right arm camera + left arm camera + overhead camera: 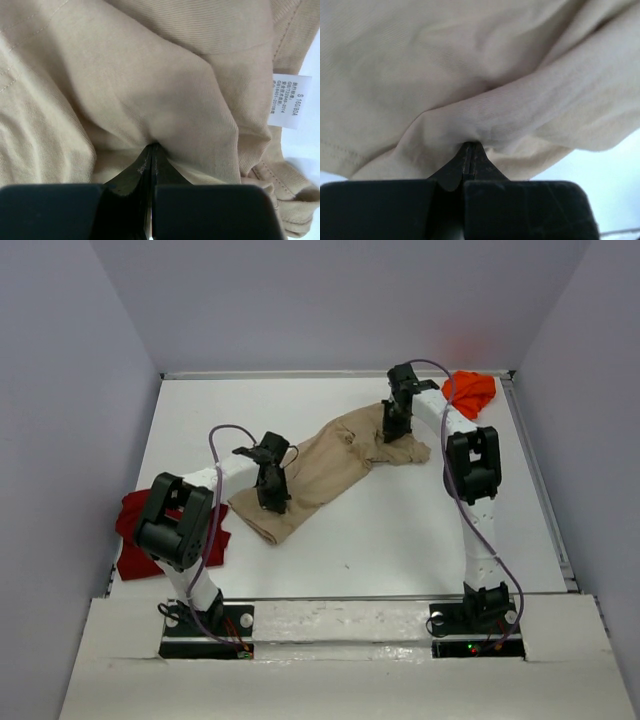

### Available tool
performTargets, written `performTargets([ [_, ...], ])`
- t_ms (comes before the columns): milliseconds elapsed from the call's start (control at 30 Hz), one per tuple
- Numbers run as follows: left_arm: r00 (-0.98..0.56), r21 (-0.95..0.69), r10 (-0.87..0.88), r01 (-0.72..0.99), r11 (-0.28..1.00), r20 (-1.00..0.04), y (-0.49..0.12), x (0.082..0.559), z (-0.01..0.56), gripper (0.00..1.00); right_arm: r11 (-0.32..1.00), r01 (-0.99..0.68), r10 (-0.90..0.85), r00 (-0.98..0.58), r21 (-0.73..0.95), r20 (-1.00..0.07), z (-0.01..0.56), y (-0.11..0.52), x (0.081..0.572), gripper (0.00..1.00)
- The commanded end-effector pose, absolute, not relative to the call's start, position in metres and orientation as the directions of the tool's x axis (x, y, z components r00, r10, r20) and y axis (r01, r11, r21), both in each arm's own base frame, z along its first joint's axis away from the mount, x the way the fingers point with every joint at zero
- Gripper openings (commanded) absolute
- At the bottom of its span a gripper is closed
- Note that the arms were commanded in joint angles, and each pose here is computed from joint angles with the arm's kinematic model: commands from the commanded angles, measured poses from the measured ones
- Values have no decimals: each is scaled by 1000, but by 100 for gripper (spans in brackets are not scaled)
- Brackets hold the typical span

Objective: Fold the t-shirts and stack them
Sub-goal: Rotate the tshirt 90 degrees

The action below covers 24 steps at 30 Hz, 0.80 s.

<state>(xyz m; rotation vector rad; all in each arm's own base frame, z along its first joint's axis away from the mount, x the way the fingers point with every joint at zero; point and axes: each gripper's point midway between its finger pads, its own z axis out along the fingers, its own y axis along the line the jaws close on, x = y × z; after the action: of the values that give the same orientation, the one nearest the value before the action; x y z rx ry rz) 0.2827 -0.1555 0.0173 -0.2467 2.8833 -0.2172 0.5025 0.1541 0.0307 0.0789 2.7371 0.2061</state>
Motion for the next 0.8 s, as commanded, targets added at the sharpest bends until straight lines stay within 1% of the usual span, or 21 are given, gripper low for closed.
performTargets([
  [0,-992,-208,-123,-114,971,-31,-184,217,-3,0,985,-27,30,-947,170,-321,15,165,506,0],
  [167,-998,-243,-65,-61,968,-9,-206,190,1,0,984,-81,-26,-948,161,-316,1,170,524,0],
  [233,-999,-258,-31,-33,966,12,-216,171,3,0,984,-94,-41,-947,151,-318,-5,170,528,0],
  [333,-999,-277,28,20,961,25,-229,146,7,0,985,-102,-48,-939,141,-341,-9,169,535,0],
  [467,-996,-314,79,59,948,52,-239,114,12,0,986,-116,-66,-932,123,-355,-18,163,543,0],
  [500,-995,-328,80,57,943,55,-242,108,15,0,986,-122,-70,-925,118,-374,-13,163,548,0],
  [600,-992,-346,117,95,934,43,-248,92,22,0,985,-138,-84,-911,105,-404,-10,158,558,0],
  [667,-991,-360,131,109,927,36,-254,85,26,0,978,-159,-85,-897,136,-434,-1,161,567,0],
  [767,-988,-388,154,140,911,4,-266,85,38,0,971,-178,-83,-876,159,-474,6,162,579,0],
])
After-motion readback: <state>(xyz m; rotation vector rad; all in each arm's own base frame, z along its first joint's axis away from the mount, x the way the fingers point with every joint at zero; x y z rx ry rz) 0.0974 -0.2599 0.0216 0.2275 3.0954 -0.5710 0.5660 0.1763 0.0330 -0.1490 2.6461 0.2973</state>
